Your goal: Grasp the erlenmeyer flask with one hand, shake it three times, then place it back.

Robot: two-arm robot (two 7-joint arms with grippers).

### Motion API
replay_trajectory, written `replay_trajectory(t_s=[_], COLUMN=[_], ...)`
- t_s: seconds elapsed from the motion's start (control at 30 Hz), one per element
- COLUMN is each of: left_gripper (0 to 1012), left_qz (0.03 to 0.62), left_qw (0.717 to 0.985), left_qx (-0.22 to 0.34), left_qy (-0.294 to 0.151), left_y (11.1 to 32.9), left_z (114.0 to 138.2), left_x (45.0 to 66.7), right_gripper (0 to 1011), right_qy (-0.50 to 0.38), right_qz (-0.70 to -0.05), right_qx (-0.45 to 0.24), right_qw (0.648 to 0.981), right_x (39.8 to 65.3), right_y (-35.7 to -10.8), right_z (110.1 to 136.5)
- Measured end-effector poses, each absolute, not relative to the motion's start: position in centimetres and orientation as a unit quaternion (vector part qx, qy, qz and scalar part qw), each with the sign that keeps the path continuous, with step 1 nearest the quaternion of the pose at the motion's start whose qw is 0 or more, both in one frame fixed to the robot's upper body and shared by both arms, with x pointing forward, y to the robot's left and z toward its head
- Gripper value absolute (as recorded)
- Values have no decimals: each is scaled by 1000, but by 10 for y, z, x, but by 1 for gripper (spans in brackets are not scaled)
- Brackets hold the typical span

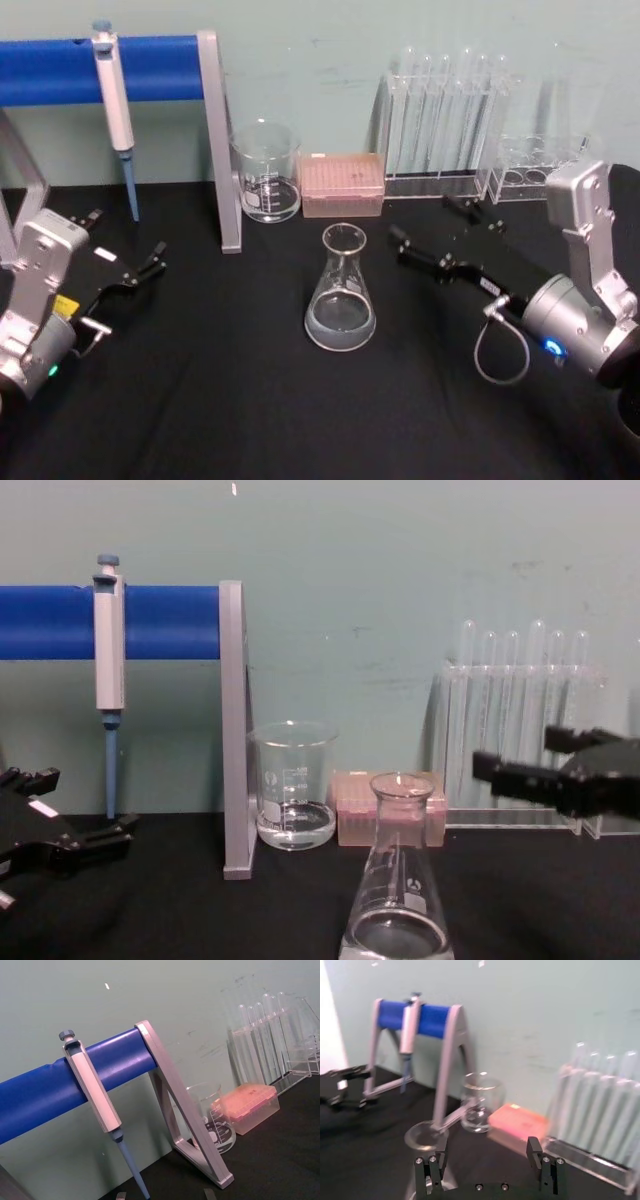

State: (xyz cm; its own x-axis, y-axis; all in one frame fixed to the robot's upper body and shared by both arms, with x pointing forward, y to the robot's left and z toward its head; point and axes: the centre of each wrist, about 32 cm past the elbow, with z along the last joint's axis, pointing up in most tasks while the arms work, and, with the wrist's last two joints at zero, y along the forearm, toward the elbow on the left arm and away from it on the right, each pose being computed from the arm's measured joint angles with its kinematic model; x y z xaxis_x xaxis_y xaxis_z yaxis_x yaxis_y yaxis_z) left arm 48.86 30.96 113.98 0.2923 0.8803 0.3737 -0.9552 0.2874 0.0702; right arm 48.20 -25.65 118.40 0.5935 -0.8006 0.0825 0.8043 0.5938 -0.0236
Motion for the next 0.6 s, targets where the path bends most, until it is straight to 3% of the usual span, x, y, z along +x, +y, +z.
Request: replay_trajectory(t_s=[0.3, 0.6], left_gripper=[1001, 1001], left_qz=[580, 580], left_qw=[791, 791], left_qx=[141, 141], left_qy=[-132, -132], left_y=[310, 310], left_z=[1140, 1140], left_x=[489, 489], right_gripper=[1000, 1000], right_qy=[-37, -26], right_qz=[-521, -575], right_qx=[-10, -15], right_qw=[853, 818], right_x=[494, 506], right_y=[-247, -232], right_z=[1176, 1150])
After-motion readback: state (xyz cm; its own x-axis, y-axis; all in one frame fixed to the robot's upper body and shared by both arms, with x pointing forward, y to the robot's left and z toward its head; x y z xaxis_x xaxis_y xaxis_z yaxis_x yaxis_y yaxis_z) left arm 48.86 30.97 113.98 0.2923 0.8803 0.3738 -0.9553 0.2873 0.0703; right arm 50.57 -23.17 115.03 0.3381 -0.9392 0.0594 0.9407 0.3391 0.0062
